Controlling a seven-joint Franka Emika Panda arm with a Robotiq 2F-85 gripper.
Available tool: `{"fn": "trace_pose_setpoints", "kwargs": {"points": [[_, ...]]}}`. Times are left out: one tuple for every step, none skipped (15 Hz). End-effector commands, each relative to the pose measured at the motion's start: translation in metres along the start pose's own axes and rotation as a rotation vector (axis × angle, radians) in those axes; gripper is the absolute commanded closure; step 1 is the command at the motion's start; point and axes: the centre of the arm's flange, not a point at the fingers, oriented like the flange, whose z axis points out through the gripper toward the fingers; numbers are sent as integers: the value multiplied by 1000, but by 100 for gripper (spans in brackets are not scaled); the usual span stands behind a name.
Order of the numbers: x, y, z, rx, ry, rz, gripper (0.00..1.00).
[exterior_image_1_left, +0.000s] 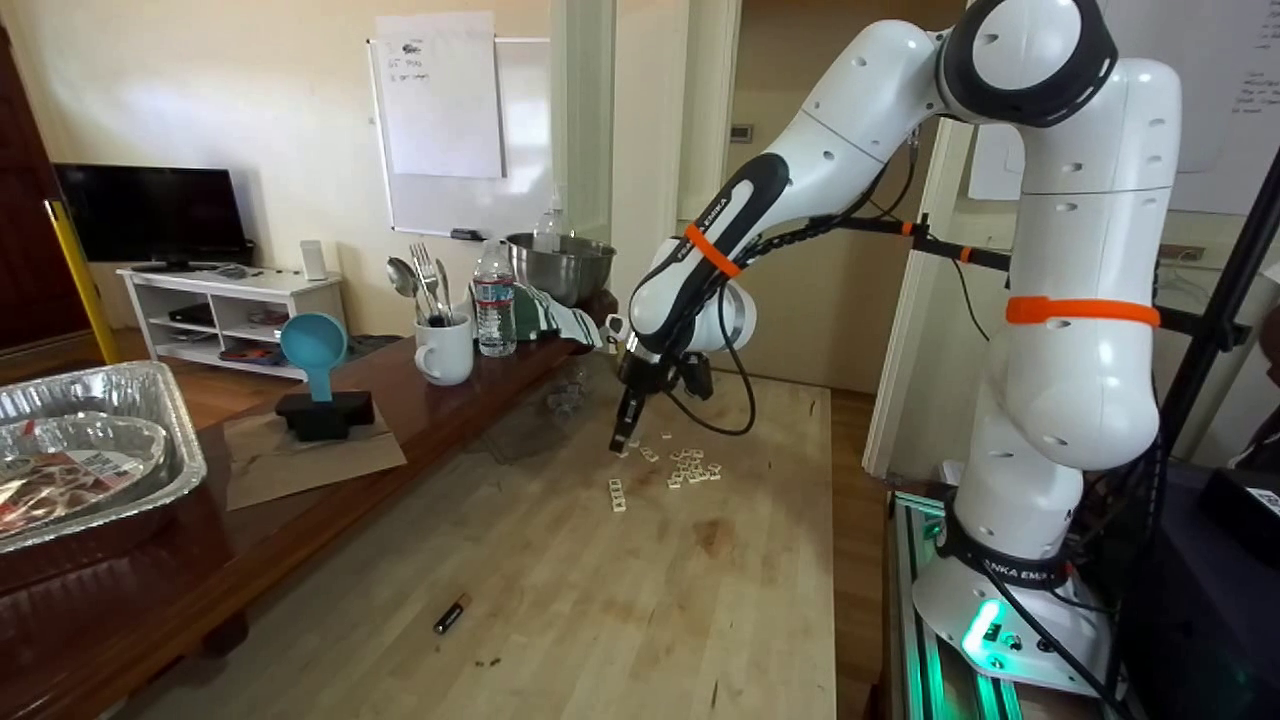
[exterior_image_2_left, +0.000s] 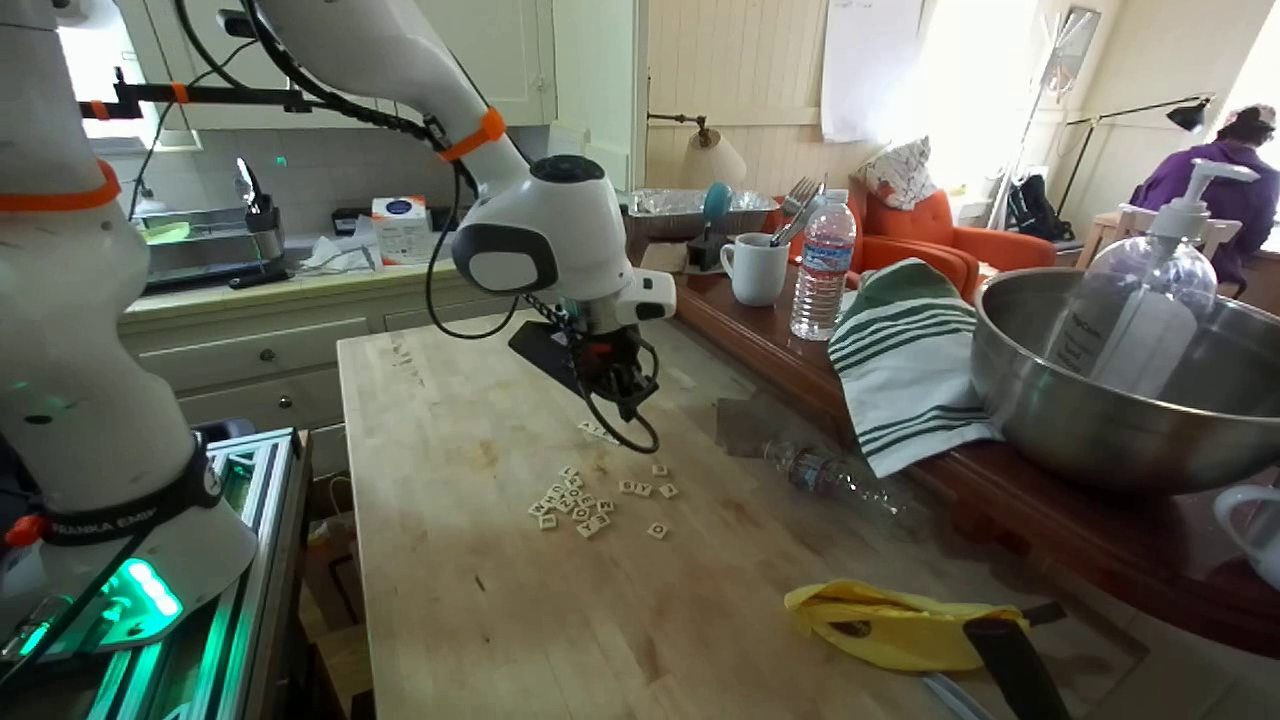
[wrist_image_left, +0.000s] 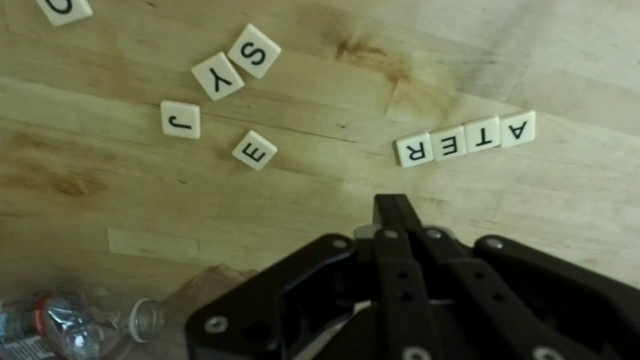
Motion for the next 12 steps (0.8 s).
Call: {"fn": "trace_pose_setpoints", "kwargs": {"points": [[6,22,19,8,26,162,100],[7,27,22,2,30,200,100],[9,34,25,0,32,237,100],[9,39,27,-1,31,272,100],[9,45,28,-7,31,311,100],[8,49,30,-9,30,342,100],[6,53,33,-15,24,374,100],[5,56,35,-20,22,400,100],[3,59,37,-23,18,426,100],[1,62,39,-26,15,448,100],[-1,63,41,-28,9,467,100],[-3,64,43,-29,3,483,100]]}}
